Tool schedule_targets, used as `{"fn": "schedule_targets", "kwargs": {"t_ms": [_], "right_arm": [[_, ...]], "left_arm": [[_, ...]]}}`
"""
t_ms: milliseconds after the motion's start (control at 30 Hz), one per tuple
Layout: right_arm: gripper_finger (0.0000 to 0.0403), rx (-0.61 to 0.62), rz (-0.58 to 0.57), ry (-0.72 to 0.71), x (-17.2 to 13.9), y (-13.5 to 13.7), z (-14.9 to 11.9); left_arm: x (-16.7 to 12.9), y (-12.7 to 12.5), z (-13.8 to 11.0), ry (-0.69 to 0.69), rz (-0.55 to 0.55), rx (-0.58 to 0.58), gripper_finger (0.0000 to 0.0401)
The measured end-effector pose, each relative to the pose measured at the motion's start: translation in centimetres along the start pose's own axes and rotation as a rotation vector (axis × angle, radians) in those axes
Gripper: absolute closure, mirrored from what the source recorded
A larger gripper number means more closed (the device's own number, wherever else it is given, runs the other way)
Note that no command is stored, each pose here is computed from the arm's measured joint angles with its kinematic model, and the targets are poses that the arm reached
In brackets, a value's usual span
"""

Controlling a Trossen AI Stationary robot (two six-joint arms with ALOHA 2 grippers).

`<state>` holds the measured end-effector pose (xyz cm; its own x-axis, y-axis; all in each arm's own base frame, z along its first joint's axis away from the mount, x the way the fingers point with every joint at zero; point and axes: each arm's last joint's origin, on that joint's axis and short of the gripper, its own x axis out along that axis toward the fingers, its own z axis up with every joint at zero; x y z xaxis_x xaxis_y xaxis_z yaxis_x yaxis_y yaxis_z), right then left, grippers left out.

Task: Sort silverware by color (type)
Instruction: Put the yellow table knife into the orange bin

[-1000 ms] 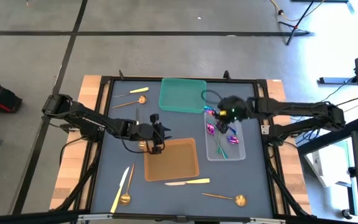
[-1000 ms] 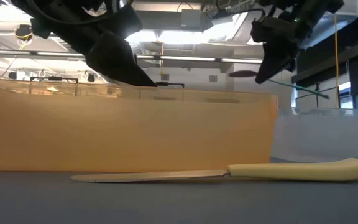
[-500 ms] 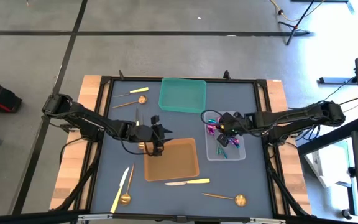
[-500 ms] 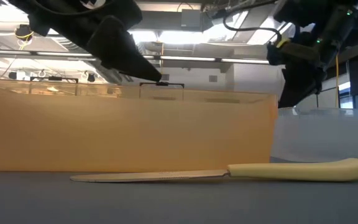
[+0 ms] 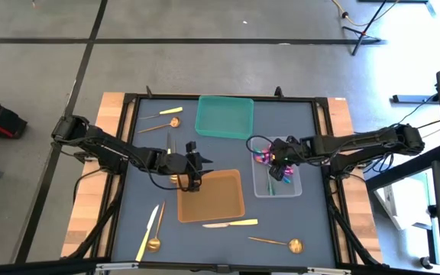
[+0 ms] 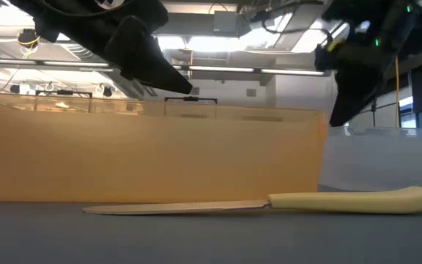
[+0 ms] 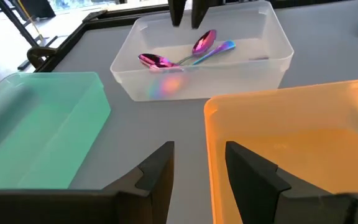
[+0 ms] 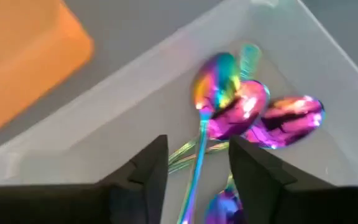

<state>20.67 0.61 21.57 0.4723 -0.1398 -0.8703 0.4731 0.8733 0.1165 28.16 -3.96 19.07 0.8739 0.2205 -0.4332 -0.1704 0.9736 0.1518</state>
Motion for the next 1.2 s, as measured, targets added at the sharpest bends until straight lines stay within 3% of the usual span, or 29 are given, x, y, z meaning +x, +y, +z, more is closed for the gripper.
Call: {"fn": "schedule_targets", "kwargs": {"t_ms": [267, 467, 833, 1200], "right_arm": [[0.021, -0.156, 0.171, -0.156, -3.6, 4.2, 1.6], [0.021, -0.258, 0.347, -0.253, -3.5, 7.8, -0.3], [0.021, -0.413, 0.37, -0.221, 0.4, 13.0, -4.4], [0.021, -0.484, 0.434, -0.123, 4.9, 15.4, -6.2]], "left_arm": [[0.0, -0.2, 0.1, -0.011, -0.054, -0.006, 0.0262], [0.0, -0.2, 0.3, -0.024, -0.06, -0.01, 0.0262], [0.0, -0.2, 0.6, -0.059, -0.061, -0.021, 0.0262], [0.0, -0.2, 0.6, -0.058, -0.061, -0.02, 0.0262]]}}
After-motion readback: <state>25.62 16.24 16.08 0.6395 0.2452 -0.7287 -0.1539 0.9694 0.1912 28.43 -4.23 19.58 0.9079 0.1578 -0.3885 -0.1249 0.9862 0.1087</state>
